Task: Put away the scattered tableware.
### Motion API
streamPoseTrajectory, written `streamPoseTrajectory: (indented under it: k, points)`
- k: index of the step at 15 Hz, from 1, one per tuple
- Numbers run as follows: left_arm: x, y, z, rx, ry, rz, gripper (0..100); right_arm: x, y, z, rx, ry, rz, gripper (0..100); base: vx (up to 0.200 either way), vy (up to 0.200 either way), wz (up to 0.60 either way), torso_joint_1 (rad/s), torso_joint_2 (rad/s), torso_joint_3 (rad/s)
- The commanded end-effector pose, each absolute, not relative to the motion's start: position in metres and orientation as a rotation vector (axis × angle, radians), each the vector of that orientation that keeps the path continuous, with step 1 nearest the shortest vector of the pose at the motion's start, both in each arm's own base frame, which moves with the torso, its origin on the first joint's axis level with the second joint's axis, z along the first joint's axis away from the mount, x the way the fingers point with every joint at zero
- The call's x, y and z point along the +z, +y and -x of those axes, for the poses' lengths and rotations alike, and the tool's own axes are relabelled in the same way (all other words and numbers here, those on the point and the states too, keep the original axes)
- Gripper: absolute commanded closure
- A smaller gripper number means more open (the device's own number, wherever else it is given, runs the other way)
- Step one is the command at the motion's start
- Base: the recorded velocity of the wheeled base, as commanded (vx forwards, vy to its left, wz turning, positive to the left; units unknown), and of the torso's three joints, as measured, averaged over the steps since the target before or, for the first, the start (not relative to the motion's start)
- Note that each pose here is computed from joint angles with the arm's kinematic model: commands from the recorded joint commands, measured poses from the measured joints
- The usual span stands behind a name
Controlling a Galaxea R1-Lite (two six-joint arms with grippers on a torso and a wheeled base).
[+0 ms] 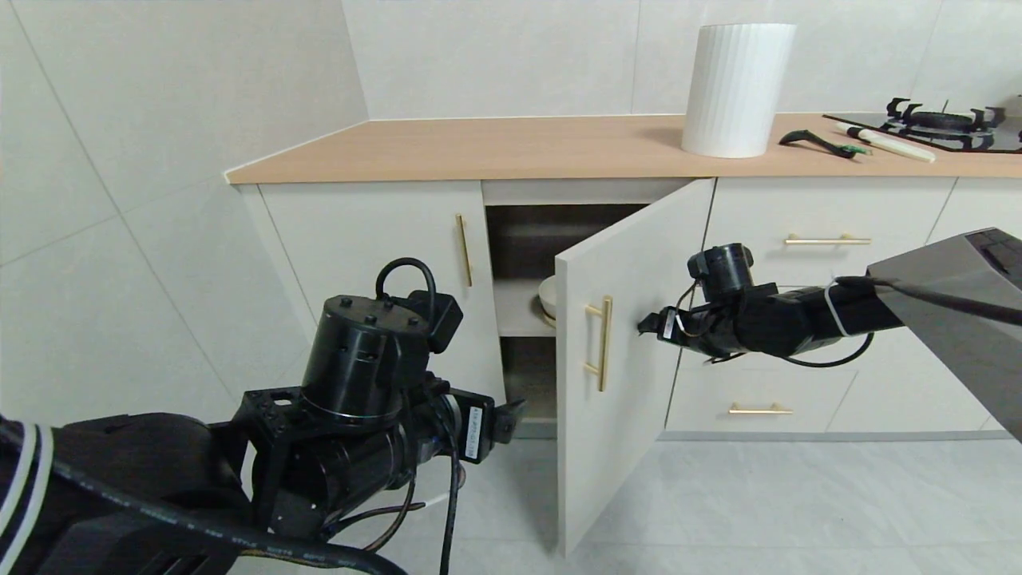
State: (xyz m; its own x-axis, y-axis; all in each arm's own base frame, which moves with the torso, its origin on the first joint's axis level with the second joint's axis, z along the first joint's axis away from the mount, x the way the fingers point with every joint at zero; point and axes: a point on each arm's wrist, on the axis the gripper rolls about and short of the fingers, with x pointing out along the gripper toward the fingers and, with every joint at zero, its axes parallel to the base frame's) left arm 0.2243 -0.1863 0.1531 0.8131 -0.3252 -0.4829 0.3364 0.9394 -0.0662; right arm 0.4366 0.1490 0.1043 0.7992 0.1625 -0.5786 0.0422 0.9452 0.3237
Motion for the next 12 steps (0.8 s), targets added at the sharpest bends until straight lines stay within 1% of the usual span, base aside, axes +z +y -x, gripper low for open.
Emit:
streamPoseTrajectory:
  k: [1, 2, 3, 5, 8, 12]
  points:
    - [0.163, -0.182, -0.22, -0.351, 0.477, -0.01, 0, 0.095, 0.155, -0.442, 0.067, 0.638, -0.353, 0, 0.0, 0.0, 0.0, 0.0, 0.0, 0.0]
    - [0.168, -0.181, -0.218, -0.353, 0.462, -0.009, 0, 0.094, 0.158, -0.444, 0.067, 0.627, -0.369, 0, 0.0, 0.0, 0.0, 0.0, 0.0, 0.0]
    - [0.179, -0.176, -0.214, -0.355, 0.424, -0.011, 0, 0.093, 0.163, -0.452, 0.064, 0.595, -0.421, 0, 0.0, 0.0, 0.0, 0.0, 0.0, 0.0]
    - [0.185, -0.173, -0.21, -0.358, 0.405, -0.004, 0, 0.099, 0.169, -0.459, 0.055, 0.559, -0.501, 0, 0.0, 0.0, 0.0, 0.0, 0.0, 0.0]
    - [0.184, -0.173, -0.21, -0.357, 0.406, -0.004, 0, 0.103, 0.175, -0.47, 0.035, 0.511, -0.583, 0, 0.0, 0.0, 0.0, 0.0, 0.0, 0.0]
    - [0.184, -0.173, -0.211, -0.356, 0.408, -0.004, 0, 0.09, 0.18, -0.492, -0.072, 0.424, -0.594, 0, 0.0, 0.0, 0.0, 0.0, 0.0, 0.0]
